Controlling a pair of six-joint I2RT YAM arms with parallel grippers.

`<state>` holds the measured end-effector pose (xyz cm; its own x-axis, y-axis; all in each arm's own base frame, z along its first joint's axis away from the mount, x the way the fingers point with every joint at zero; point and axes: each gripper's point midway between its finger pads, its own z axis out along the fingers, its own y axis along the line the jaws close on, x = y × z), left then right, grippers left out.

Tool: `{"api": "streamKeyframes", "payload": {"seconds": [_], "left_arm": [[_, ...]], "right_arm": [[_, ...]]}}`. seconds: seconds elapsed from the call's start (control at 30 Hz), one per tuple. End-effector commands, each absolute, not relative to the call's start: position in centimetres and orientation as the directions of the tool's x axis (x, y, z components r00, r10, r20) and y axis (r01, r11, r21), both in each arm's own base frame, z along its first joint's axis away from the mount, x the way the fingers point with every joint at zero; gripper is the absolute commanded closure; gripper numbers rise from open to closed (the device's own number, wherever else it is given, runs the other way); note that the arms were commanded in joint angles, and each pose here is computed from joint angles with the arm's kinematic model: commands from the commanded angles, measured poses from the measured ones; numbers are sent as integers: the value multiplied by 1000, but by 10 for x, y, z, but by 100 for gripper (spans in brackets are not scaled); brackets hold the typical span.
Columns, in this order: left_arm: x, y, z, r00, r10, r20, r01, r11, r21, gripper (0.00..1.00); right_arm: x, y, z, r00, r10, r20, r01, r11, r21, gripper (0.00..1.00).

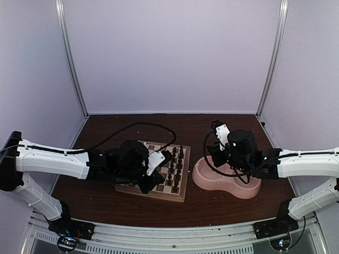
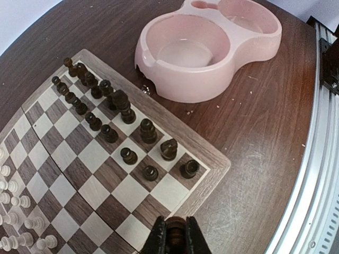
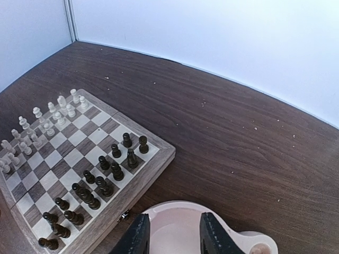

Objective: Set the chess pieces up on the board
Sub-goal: Place the pawn at h7.

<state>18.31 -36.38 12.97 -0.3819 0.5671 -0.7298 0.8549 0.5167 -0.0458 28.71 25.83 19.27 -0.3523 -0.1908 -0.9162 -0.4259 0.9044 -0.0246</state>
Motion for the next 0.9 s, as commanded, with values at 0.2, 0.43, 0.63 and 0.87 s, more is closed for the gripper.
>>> {"api": "streamKeyframes", "payload": {"seconds": [0.2, 0.43, 0.63, 0.87], "left_arm": [[188, -390, 121, -339, 559, -757, 881, 470, -47, 100], [196, -391, 103, -398, 588, -704, 853, 520, -48, 100], [195, -397, 91, -419, 609, -673, 854, 516, -64, 96], [204, -396, 81, -460, 597, -657, 834, 544, -89, 96]], "right_arm": [[302, 253, 195, -329, -234, -915, -358, 927, -108, 66], [303, 253, 193, -336, -230, -913, -352, 930, -105, 65], [305, 252, 195, -333, -241, -912, -346, 931, -120, 66], [304, 250, 196, -329, -239, -914, -343, 932, -121, 65]]}}
